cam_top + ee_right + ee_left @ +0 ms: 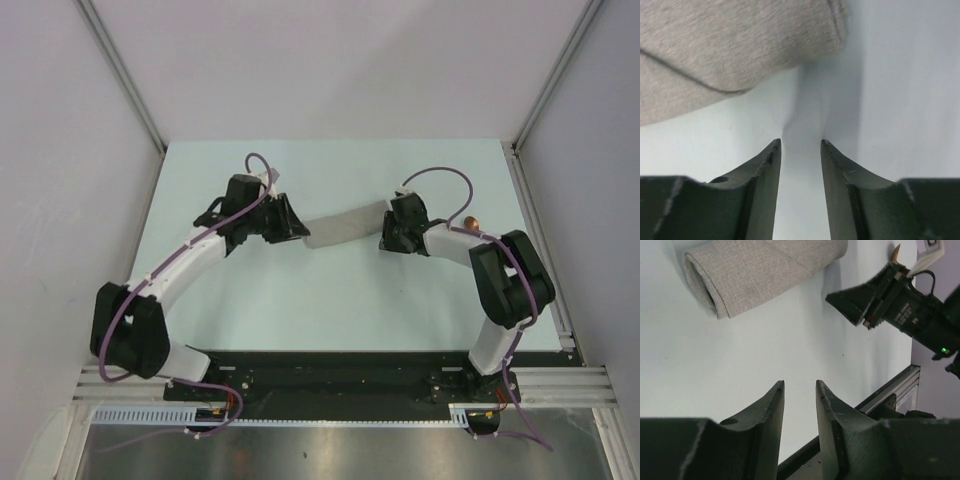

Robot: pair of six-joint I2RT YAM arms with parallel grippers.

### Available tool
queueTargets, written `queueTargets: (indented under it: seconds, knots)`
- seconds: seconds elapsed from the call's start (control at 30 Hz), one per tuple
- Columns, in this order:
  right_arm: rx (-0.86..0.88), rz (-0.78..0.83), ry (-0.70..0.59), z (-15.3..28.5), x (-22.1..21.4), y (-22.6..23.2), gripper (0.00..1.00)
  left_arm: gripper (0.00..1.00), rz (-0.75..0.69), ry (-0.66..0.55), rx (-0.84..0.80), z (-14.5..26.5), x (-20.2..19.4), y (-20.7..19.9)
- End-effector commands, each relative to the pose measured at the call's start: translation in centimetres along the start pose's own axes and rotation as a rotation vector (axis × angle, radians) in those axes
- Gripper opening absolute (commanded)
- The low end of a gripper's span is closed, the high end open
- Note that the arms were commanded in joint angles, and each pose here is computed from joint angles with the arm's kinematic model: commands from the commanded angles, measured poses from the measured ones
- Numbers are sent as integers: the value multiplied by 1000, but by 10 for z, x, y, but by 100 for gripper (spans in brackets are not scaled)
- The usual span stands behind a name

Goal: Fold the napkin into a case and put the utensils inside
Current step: Smooth out the smaller rectangle-folded napkin at the center of the board.

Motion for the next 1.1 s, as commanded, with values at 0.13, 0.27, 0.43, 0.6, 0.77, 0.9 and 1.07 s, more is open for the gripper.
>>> queueTargets:
  seconds: [0.13,0.27,0.43,0.6,0.77,0.9,1.07]
  knots:
    - [303,-90,-16,28,48,13,49,17,107,37,32,-67,50,19]
    - [413,-134,-35,25,68,8,45,13,119,40,164,-93,72,50]
    - [514,-135,-35,15,76,9,32,13,156,49,208,-110,75,77]
    - [520,-162,-25,-3,73,2,29,13,167,77,238,-122,67,92]
    - [474,-185,25,-29,56,-12,27,12,168,74,254,-126,67,99]
    - [474,-196,43,-39,53,-16,26,12,130,19,342,-107,76,95]
    - [485,-197,27,-30,59,-12,26,18,117,-55,209,-75,75,59]
Point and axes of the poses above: each gripper's point midway between its finger pads, its own z axis back along the fingers, its own y axis along the line the jaws close on, x = y × z, the point moved 7 cm from there along z, back along the fingers, and after that the axes turned 4 degrees about z, right-handed, at the moved point
